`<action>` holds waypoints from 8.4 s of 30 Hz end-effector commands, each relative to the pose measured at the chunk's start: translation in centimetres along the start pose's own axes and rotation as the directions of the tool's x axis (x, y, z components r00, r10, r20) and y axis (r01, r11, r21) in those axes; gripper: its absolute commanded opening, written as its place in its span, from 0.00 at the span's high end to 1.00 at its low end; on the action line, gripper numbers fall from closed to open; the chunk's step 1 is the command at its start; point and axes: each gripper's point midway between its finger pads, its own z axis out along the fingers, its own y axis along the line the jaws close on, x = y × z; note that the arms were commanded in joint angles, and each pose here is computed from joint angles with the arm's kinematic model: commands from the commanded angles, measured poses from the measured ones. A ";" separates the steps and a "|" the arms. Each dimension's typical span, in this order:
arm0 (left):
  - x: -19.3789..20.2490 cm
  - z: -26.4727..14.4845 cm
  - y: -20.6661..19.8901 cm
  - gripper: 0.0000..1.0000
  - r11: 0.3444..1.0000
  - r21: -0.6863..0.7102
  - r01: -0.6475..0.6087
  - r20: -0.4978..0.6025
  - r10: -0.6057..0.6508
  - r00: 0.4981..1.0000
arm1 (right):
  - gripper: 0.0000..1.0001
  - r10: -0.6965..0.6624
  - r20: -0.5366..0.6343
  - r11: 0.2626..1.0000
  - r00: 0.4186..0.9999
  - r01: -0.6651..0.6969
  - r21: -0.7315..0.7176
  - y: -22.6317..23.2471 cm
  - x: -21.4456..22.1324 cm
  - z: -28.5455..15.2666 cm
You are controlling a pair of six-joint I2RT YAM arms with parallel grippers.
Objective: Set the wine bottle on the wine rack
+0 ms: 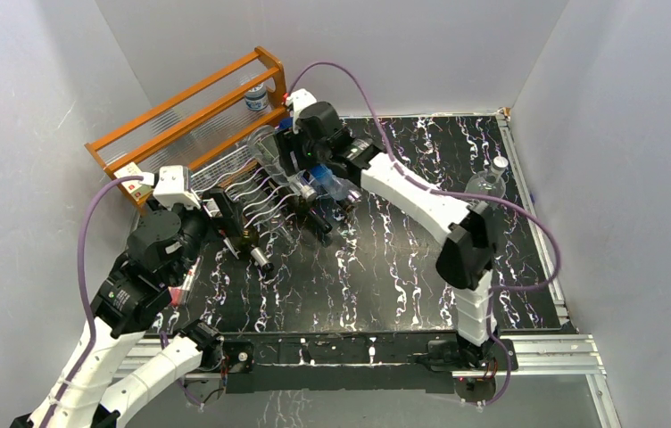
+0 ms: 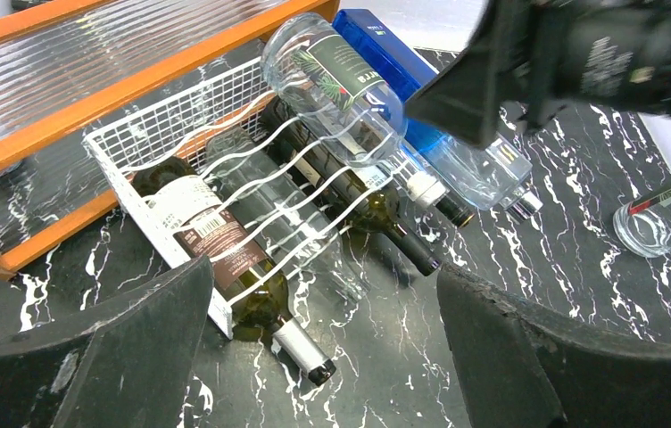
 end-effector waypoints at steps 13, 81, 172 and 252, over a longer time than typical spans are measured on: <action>6.3 2.6 -3.1 0.02 0.988 0.153 0.015 -0.127 0.004 0.992 | 0.15 -0.004 0.293 0.920 0.956 -0.111 0.376 -9.8 0.9 -19.9; 8.2 3.5 -6.0 0.02 0.957 0.289 0.018 -0.192 0.039 0.981 | 0.69 0.402 0.197 0.638 0.894 -0.429 0.639 -26.7 11.2 -25.0; 17.2 8.5 -5.8 0.02 0.988 0.156 0.012 -0.493 0.068 0.868 | 1.00 -0.027 -0.310 0.977 0.950 -0.041 -0.210 0.7 26.4 -17.8; 12.7 7.7 -4.5 0.02 0.991 0.125 -0.044 -0.345 0.085 0.935 | 0.91 -0.096 -0.448 0.987 0.889 0.027 -0.159 -0.1 32.8 -9.4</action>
